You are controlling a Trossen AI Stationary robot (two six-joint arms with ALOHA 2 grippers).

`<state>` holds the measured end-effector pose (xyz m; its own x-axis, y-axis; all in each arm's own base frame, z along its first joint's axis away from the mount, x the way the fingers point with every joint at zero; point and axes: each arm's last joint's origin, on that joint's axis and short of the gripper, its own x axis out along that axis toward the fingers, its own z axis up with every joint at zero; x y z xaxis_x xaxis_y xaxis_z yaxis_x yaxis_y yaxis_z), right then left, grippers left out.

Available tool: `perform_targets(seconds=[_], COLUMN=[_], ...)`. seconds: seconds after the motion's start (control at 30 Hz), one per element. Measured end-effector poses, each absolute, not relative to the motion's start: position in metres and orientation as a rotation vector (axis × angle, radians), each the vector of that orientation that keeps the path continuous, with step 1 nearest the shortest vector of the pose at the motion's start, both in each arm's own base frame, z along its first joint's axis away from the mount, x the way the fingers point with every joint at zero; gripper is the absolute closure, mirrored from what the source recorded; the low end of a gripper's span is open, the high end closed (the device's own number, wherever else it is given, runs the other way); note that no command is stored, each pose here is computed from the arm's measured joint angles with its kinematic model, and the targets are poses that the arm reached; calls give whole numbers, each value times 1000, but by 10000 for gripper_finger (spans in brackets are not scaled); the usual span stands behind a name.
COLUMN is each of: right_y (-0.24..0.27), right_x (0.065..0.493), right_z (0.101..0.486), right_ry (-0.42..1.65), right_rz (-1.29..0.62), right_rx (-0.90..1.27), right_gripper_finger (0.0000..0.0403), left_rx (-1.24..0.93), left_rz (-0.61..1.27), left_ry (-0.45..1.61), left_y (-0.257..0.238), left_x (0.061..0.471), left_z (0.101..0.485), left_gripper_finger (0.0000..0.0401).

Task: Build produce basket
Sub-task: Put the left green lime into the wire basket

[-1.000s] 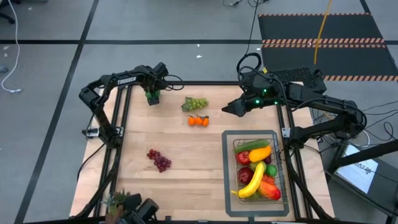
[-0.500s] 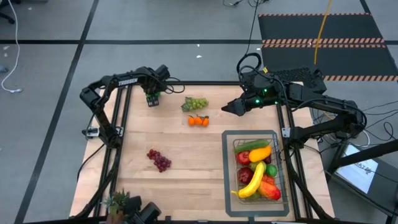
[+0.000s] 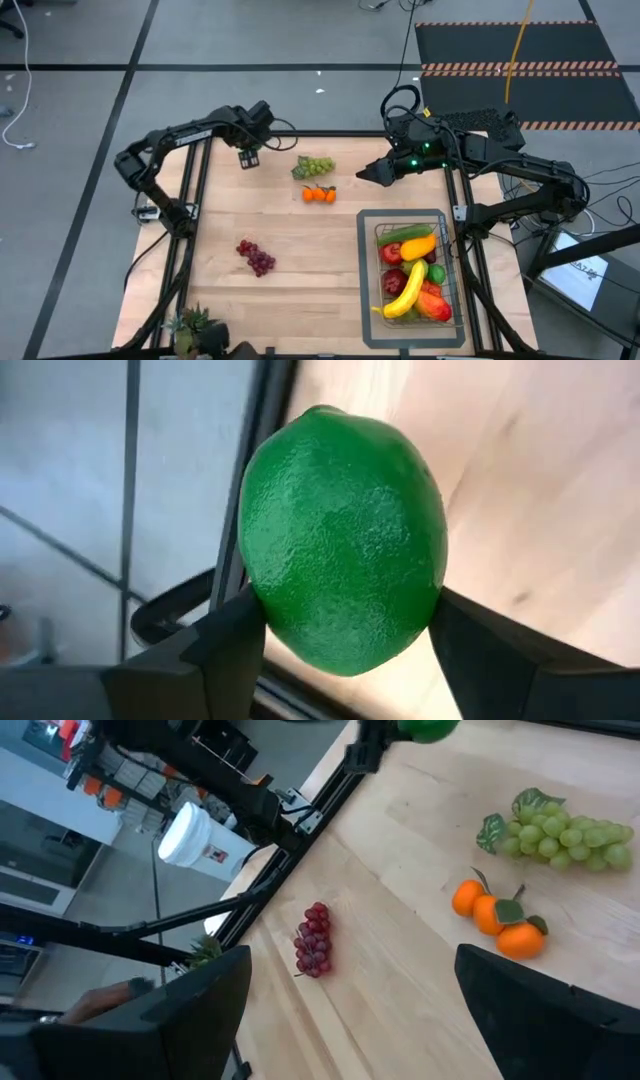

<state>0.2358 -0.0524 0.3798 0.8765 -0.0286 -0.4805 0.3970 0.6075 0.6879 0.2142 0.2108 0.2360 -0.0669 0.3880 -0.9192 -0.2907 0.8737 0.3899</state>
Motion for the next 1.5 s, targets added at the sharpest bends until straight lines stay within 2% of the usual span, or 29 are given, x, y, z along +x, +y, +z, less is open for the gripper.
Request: perform_targets(seconds=[0.3,0.67,0.9,1.23,1.5], right_y=[-57,-64,-62,-57,-52], right_x=[235,233,232,218,200], right_z=[380,383,384,394,402], right_ry=[390,393,415,391,380], right_rz=[-386,-326,-262,-201,-175], right_rx=[981,883,850,745,614], right_gripper_finger=[60,60,60,60,60], left_rx=[-33,-184,-317,-640,-902], left_rz=[547,410,317,162,85], left_ry=[1128,797,599,281,163], left_y=[169,117,88,54,34], left_x=[221,246,264,286,292], left_z=[312,376,402,432,445], left_gripper_finger=[138,137,137,137,137])
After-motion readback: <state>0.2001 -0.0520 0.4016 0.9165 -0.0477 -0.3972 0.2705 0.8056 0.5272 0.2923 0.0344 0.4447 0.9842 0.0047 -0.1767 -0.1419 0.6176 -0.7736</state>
